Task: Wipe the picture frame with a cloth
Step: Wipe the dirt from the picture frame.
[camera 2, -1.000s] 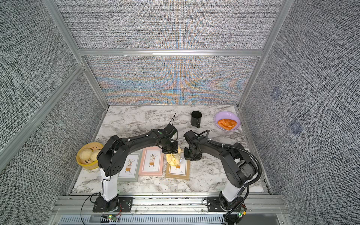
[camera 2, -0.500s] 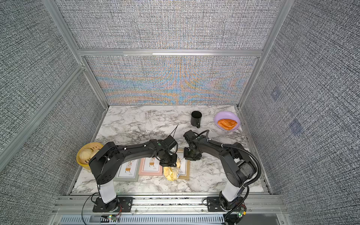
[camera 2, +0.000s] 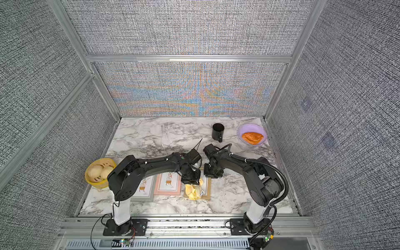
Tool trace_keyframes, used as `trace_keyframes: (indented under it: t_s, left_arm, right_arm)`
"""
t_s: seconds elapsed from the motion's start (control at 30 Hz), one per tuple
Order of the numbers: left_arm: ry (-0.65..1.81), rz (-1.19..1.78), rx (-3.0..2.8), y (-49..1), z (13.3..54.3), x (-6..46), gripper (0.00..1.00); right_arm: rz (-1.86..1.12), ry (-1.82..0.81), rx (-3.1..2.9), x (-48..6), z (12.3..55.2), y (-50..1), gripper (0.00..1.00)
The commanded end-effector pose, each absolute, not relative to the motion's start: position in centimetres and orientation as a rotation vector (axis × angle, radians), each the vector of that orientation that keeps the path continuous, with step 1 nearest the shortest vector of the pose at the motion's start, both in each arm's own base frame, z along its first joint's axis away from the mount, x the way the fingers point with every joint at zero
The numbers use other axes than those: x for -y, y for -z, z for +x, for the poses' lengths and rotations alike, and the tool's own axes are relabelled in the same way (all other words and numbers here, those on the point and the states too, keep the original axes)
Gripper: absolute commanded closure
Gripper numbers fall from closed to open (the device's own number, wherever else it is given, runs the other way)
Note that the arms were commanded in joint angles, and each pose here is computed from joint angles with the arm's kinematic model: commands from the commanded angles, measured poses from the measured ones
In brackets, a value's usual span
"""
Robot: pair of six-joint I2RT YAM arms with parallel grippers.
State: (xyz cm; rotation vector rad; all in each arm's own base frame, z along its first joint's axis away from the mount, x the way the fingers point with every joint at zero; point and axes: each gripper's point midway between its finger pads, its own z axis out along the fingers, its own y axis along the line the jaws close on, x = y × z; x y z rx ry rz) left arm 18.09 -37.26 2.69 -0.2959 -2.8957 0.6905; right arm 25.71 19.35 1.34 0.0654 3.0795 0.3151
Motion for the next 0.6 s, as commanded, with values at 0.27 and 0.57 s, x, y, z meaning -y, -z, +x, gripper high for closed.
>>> trace_keyframes:
  t_s: [0.27,0.57]
  left_arm:
    - [-0.386,-0.258,2.908,-0.6,13.9,29.3,1.0]
    - [-0.505,-0.178,3.013,-2.8,19.4,29.6,1.0]
  right_arm:
    - [0.076,-0.151,-3.094,-17.3,25.3,0.0,0.76]
    - [0.057,-0.144,-3.1,-17.3,25.3,-0.2,0.74]
